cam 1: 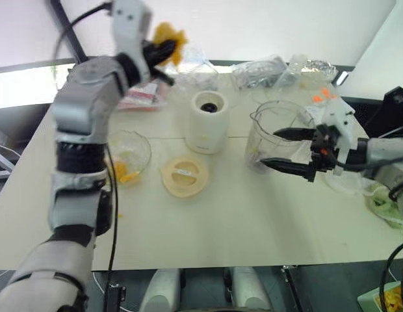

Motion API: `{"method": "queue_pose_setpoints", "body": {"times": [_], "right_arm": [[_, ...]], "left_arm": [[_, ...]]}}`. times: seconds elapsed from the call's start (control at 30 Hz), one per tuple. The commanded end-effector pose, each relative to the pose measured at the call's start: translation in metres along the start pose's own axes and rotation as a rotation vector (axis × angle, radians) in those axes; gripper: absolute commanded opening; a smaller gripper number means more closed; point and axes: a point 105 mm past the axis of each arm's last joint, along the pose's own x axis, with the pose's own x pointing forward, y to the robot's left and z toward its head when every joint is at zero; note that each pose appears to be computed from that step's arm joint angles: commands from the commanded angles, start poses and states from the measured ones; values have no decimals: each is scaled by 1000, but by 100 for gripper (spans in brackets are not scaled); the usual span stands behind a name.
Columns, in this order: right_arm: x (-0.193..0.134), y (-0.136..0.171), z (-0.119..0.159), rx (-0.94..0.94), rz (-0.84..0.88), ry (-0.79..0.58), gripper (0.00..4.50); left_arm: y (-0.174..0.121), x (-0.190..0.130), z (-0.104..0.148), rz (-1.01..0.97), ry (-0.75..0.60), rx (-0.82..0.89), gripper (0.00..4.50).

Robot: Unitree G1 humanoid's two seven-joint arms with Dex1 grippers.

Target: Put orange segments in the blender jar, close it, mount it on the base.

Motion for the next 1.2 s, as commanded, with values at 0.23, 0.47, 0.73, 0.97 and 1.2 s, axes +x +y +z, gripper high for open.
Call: {"method": "queue_pose_setpoints", "body": {"times": [0.23,0.47,0.73,0.97,1.2], "right_arm": [[-21,21,12,-25,-161,-82,450],[-35,35,7,-6,-277,-91,450],[-49,51,-1,28,-373,-79,450],[-54,64,-9,74,-442,-88,450],[-55,69,-13,116,-466,-100,450]], "left_arm": [[-74,61,15,-347,-136,34,8],[-97,82,-13,-428,-79,-3,8],[-124,86,-45,-526,-11,-36,8],[-148,94,-57,-558,39,-17,8],[-157,97,-62,-559,51,22,252]]}}
